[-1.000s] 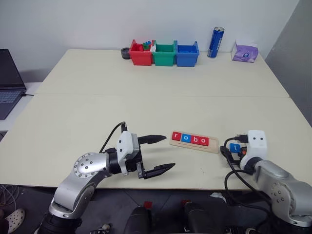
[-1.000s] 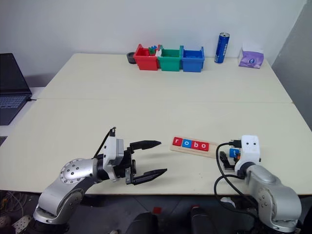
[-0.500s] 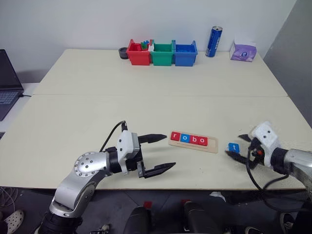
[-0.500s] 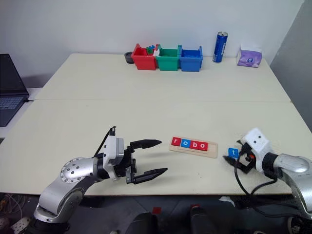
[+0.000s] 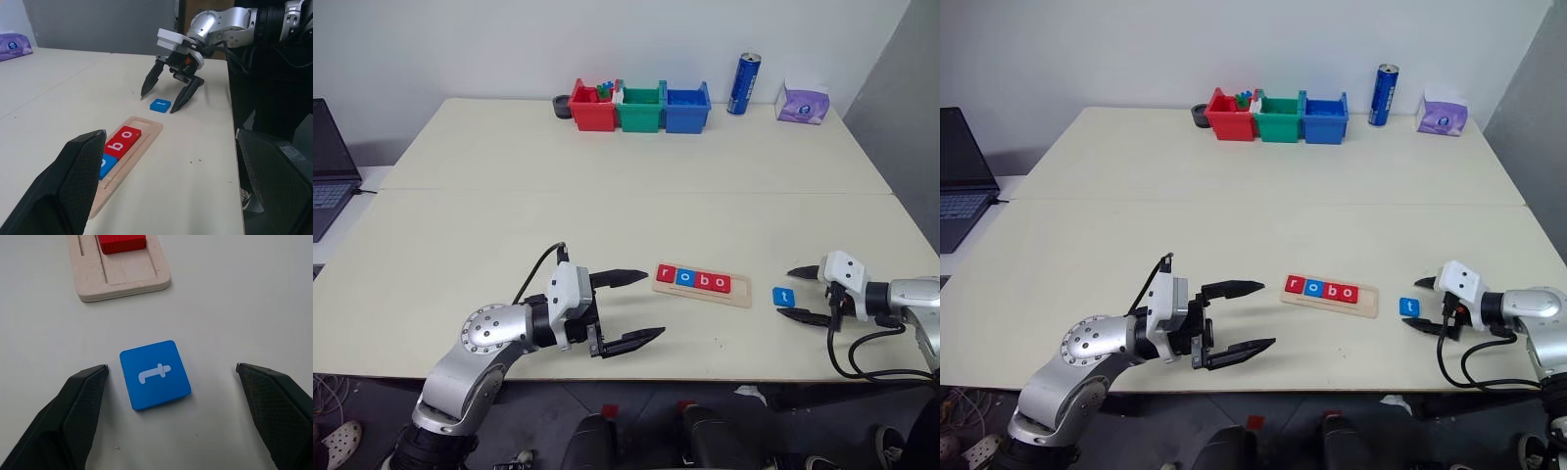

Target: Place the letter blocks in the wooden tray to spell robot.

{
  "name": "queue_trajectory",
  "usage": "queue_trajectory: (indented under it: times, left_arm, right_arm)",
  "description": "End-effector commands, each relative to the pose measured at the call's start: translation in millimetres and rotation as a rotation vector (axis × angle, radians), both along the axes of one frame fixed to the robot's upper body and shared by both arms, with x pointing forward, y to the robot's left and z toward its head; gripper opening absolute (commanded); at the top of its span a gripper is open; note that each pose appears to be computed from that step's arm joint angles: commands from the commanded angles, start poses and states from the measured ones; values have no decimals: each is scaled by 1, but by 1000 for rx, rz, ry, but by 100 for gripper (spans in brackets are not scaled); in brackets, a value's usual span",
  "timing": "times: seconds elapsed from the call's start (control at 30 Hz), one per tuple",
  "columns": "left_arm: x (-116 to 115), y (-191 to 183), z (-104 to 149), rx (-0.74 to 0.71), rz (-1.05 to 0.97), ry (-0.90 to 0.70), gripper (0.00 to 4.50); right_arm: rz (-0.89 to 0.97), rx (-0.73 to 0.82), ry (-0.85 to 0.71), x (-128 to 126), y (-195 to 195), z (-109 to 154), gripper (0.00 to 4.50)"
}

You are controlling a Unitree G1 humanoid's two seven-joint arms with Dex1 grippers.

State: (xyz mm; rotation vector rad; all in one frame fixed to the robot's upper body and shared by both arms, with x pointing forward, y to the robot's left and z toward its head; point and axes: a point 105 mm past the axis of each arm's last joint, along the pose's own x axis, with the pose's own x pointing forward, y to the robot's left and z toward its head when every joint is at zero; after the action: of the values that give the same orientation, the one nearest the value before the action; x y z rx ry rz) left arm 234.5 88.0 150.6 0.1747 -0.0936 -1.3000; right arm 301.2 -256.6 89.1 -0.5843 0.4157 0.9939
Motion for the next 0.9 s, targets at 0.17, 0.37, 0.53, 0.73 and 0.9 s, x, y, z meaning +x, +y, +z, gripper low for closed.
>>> queue_trajectory:
  times: [0.17, 0.37, 0.53, 0.73, 0.9]
  left_arm:
    - [-4, 2, 8, -4, 1, -43, 450]
    - [-3, 4, 7, -3, 2, -43, 450]
    - [-2, 8, 7, 3, 13, -46, 450]
    - [-1, 7, 7, 4, 15, -47, 450]
    - [-2, 8, 8, 6, 19, -49, 450]
  right_arm:
    - [43, -2, 58, -6, 3, -8, 246]
    - [47, 14, 25, 1, 10, 0, 146]
    - [112, 54, -46, 7, 34, 27, 146]
    - [180, 56, -75, 15, 62, 31, 146]
    - [214, 31, -67, 22, 67, 27, 146]
